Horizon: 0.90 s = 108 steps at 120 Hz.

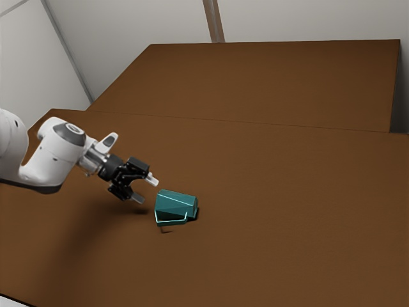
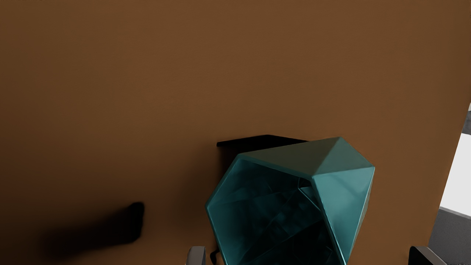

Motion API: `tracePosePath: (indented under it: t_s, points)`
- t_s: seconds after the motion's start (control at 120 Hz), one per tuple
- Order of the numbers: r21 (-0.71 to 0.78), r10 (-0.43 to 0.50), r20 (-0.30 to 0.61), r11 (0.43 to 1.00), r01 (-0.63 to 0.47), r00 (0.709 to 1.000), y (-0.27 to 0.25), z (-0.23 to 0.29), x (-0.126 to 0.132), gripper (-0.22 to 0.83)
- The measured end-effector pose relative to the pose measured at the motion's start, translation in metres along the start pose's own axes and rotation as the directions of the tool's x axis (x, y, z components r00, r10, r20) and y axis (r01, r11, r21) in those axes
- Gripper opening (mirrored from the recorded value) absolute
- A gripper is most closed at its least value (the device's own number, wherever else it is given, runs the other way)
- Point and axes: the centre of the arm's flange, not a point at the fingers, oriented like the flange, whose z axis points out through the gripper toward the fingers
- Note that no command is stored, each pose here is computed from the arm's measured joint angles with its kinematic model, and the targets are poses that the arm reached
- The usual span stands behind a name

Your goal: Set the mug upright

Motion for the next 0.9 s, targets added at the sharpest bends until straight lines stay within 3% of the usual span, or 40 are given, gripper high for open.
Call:
tracePosePath:
  t_s: [0.733, 0.8, 0.9]
  points:
    - [-0.063, 0.136, 0.033, 0.989, -0.134, 0.99, 0.033, 0.043, 0.001, 0.62]
    - [-0.07, 0.144, 0.033, 0.987, -0.142, 0.989, 0.037, 0.047, 0.002, 0.58]
    - [-0.075, 0.153, 0.03, 0.986, -0.15, 0.988, 0.041, 0.051, 0.002, 0.45]
